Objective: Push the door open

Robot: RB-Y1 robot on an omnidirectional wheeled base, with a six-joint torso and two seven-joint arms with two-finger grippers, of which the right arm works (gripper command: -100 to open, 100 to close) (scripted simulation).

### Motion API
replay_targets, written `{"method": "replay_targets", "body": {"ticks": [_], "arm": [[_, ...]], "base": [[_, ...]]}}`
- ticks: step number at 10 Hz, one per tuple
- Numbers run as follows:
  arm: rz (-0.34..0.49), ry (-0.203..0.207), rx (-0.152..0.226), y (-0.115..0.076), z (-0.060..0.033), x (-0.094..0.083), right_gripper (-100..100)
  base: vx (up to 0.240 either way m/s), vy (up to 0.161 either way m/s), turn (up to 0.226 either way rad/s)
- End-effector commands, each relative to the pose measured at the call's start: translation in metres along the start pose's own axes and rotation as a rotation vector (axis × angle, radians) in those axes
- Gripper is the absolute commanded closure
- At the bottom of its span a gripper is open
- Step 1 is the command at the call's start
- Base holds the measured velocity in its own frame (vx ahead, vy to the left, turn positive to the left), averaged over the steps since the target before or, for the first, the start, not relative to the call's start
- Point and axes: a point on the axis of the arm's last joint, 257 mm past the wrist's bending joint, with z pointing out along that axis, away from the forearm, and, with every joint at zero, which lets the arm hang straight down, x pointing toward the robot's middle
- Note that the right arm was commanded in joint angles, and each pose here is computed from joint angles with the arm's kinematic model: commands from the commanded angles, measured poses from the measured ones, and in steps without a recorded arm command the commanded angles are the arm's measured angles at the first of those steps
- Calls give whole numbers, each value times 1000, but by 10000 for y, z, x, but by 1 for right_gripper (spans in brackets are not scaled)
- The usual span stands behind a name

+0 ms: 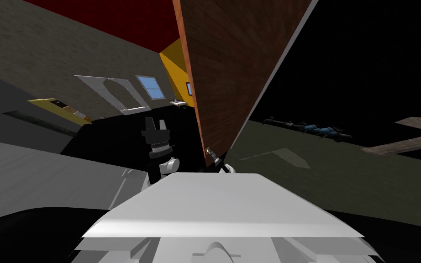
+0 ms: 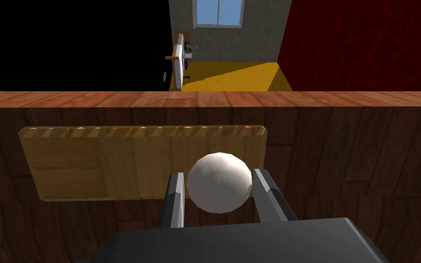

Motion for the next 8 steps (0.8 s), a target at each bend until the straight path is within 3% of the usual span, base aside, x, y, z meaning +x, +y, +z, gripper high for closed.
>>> {"method": "replay_targets", "body": {"ticks": [1,8], "arm": [[-9,-39,-3,0,-6,-198,100],[-15,-139,-3,2,-19,-556,100]], "base": [[136,177,-76],[121,135,-73]]}}
